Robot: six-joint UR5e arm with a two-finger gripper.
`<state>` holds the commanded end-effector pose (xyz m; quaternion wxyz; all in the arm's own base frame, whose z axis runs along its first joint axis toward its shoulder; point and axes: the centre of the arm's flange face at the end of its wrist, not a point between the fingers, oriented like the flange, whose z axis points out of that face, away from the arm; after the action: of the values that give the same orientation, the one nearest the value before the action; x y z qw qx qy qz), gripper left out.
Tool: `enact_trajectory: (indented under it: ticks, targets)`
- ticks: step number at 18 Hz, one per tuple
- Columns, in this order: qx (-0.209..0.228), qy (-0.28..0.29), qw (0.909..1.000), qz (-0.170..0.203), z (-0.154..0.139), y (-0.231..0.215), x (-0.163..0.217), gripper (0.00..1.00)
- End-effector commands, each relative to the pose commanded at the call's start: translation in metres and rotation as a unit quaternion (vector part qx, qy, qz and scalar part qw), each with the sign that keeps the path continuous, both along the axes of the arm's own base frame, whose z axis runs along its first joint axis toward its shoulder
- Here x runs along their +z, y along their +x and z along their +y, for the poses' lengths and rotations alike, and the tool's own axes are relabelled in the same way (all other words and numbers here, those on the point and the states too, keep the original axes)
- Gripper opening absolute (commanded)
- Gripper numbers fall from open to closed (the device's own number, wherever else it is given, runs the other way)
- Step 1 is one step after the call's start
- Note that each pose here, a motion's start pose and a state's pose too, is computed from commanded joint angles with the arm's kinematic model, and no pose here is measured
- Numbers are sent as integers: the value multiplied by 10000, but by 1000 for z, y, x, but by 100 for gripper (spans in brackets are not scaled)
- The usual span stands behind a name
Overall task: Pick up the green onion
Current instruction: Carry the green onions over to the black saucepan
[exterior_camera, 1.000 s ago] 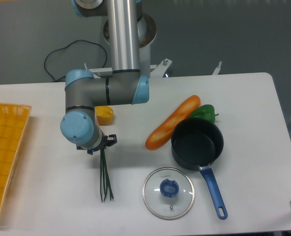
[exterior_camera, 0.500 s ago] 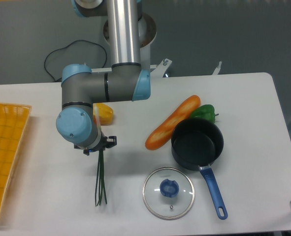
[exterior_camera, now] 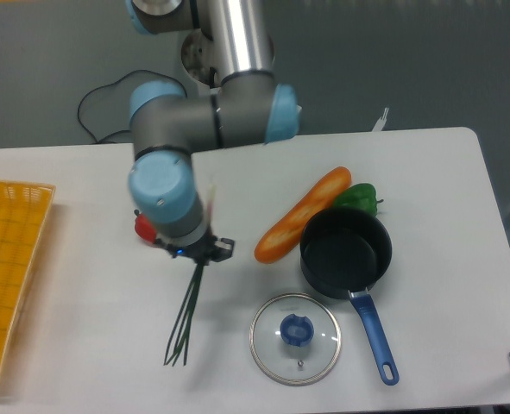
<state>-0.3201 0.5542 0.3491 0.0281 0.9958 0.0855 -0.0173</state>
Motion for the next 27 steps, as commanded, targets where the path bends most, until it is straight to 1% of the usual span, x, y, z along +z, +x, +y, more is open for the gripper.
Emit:
enact_trajectory:
  ticks: [2,4,5,8,10,12,14,16,18,21,27]
  targets:
    - [-305,119,9994,63,-16,-20,17,24]
    - [-710,138,9973,85,-25,-38,23,24]
    - [-818,149,9965,91,-32,-47,25,24]
    - [-963,190,9951,138,-50,-74,34,24]
    - [-965,238,9949,175,-55,-83,40,24]
    - [-901,386,9952,87,-61,-92,41,24]
    - [-947,405,9947,81,-65,-97,42,24]
    - [-856,410,9955,81,-75,-107,44,24]
    - [-824,389,9958,50,-82,-108,42,24]
    - [-976,372,9945,44,-83,-109,42,24]
    - [-1013,347,9943,-13,-82,-105,36,24]
